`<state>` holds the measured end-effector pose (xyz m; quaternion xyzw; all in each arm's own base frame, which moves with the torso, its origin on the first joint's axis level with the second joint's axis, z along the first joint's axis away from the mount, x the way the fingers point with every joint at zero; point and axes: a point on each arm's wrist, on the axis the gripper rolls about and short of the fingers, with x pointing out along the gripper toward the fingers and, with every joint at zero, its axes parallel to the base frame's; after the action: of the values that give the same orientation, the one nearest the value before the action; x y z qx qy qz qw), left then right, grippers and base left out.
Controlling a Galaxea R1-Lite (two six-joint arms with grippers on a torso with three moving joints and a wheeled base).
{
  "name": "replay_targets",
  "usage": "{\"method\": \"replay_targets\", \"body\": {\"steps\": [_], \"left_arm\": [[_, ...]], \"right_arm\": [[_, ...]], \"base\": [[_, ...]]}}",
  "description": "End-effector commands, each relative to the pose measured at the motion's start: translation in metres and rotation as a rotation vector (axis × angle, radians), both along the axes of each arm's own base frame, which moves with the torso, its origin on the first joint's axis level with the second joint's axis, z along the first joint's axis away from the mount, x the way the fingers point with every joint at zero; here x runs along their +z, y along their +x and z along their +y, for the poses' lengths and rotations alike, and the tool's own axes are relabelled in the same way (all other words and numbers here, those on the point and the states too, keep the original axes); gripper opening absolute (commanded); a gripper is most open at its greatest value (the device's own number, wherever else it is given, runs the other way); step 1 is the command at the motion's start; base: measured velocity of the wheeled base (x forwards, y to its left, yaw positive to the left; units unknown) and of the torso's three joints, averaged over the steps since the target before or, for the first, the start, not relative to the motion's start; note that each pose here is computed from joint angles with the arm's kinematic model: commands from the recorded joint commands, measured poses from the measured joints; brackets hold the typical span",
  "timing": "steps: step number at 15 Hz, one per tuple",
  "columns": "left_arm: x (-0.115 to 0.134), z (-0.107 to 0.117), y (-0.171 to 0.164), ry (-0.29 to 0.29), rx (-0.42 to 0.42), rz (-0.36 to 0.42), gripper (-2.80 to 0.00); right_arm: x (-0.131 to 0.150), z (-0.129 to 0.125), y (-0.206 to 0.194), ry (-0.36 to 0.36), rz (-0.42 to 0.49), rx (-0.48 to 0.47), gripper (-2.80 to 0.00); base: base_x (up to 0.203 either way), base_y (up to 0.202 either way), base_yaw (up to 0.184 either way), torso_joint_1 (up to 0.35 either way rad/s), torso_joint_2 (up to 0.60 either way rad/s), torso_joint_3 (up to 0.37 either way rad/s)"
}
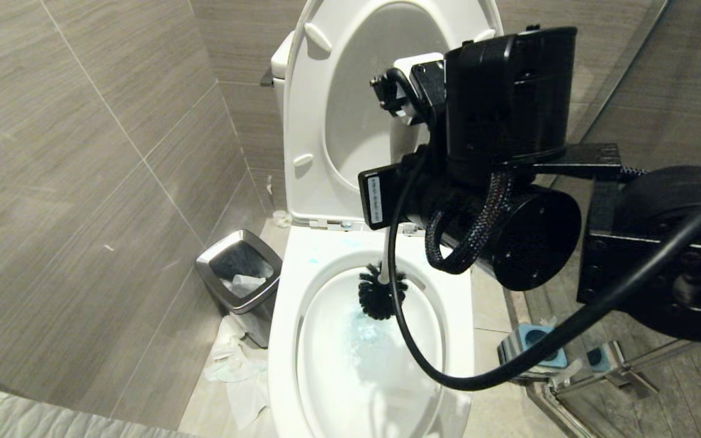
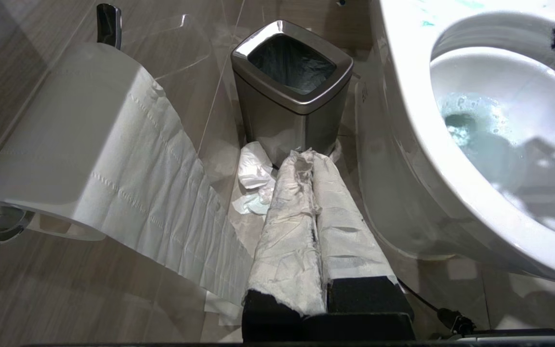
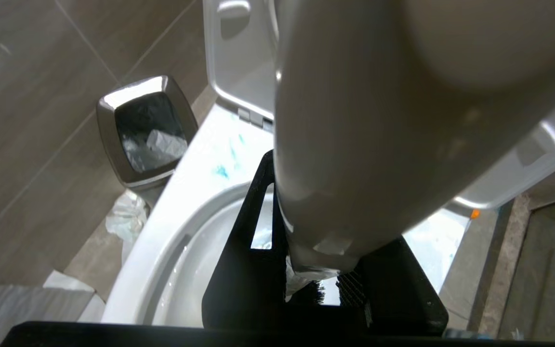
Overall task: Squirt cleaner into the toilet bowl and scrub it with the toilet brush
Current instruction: Scrub the toilet bowl
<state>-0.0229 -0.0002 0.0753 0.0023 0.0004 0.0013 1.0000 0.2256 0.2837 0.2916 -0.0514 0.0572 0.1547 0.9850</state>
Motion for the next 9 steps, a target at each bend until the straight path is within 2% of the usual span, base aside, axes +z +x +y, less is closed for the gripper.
{"method": "replay_targets", "body": {"steps": [1, 3, 9], "left_arm": [[0.000, 0.000, 0.000, 0.000, 0.001, 0.002, -2.80], [0.000, 0.000, 0.000, 0.000, 0.001, 0.002, -2.80], [0.000, 0.000, 0.000, 0.000, 0.001, 0.002, -2.80]], "right_arm": [[-0.010, 0.001, 0.001, -0.022, 0.028, -0.005, -2.80], [-0.016, -0.001, 0.000, -0.030, 0.044, -0.006, -2.80], [0.017, -0.026, -0.010, 0.040, -0.009, -0.022, -2.80]], "base": [[0.000, 0.000, 0.000, 0.000, 0.00, 0.000], [0.000, 0.000, 0.000, 0.000, 0.00, 0.000], [0.000, 0.000, 0.000, 0.000, 0.00, 0.000]]}}
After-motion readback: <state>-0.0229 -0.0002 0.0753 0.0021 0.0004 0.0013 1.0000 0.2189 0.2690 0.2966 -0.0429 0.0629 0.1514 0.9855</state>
